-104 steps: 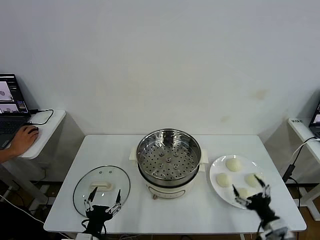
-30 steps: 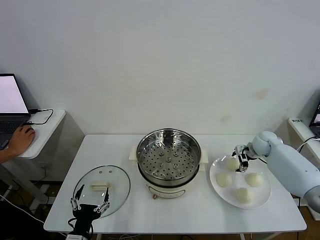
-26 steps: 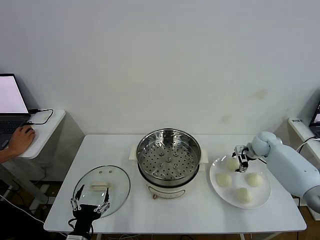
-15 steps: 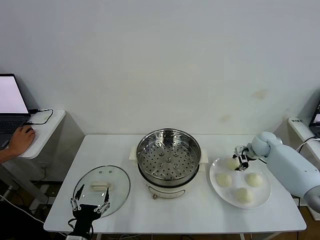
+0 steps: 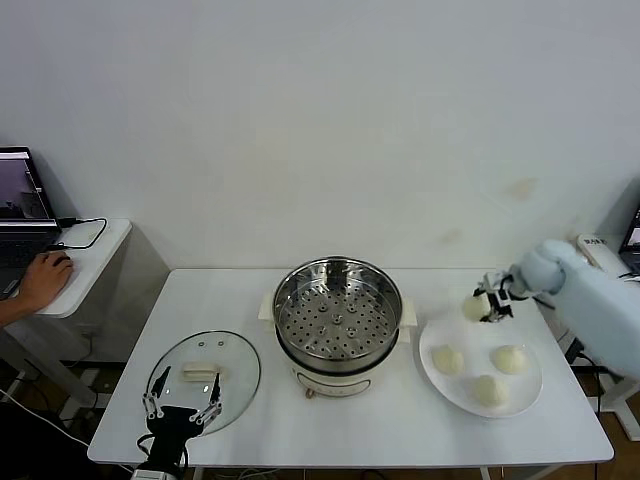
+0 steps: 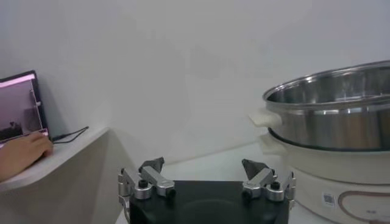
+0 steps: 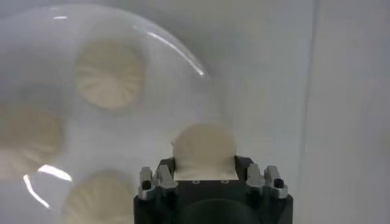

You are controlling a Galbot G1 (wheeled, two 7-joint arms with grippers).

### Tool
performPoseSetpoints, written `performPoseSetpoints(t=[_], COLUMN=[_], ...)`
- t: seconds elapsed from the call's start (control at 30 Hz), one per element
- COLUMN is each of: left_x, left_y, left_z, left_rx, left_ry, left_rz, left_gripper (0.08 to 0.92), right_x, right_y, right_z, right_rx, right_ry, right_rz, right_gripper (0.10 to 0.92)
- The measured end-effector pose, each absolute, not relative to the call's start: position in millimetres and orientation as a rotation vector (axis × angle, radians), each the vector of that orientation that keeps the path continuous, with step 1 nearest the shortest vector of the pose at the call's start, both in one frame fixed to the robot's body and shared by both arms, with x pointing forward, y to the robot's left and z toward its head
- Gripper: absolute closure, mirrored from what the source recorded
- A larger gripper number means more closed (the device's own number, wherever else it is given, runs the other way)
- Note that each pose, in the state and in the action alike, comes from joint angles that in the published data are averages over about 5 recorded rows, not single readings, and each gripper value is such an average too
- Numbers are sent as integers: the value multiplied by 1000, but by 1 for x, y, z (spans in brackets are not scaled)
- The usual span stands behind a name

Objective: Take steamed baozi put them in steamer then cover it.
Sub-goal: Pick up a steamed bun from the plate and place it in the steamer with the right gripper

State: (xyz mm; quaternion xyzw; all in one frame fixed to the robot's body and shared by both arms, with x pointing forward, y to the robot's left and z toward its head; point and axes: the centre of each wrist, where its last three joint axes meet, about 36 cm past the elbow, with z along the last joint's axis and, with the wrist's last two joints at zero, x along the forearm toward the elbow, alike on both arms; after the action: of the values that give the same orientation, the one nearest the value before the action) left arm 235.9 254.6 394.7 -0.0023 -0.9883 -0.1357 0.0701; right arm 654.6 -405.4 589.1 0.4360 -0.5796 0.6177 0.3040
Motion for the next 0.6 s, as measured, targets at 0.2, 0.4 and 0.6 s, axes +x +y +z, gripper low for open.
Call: performPoseSetpoints(t=[0.2, 0.4, 0.6], left_x=[237, 236, 236], left_y=[257, 262, 268], left_z=[398, 402, 406], left_rx=[-13, -9, 3], left_ry=[-2982, -2986, -2990], left_rz=[-412, -411, -411], left_gripper=[177, 177, 177], right_x=[666, 677, 684], right_y=[-362, -300, -230], right_z=[650, 681, 682], right_rx=[1249, 1399, 1573], right_ry=[-1579, -1572, -1494], right_rz=[1733, 1815, 1911], right_gripper=[412, 411, 410])
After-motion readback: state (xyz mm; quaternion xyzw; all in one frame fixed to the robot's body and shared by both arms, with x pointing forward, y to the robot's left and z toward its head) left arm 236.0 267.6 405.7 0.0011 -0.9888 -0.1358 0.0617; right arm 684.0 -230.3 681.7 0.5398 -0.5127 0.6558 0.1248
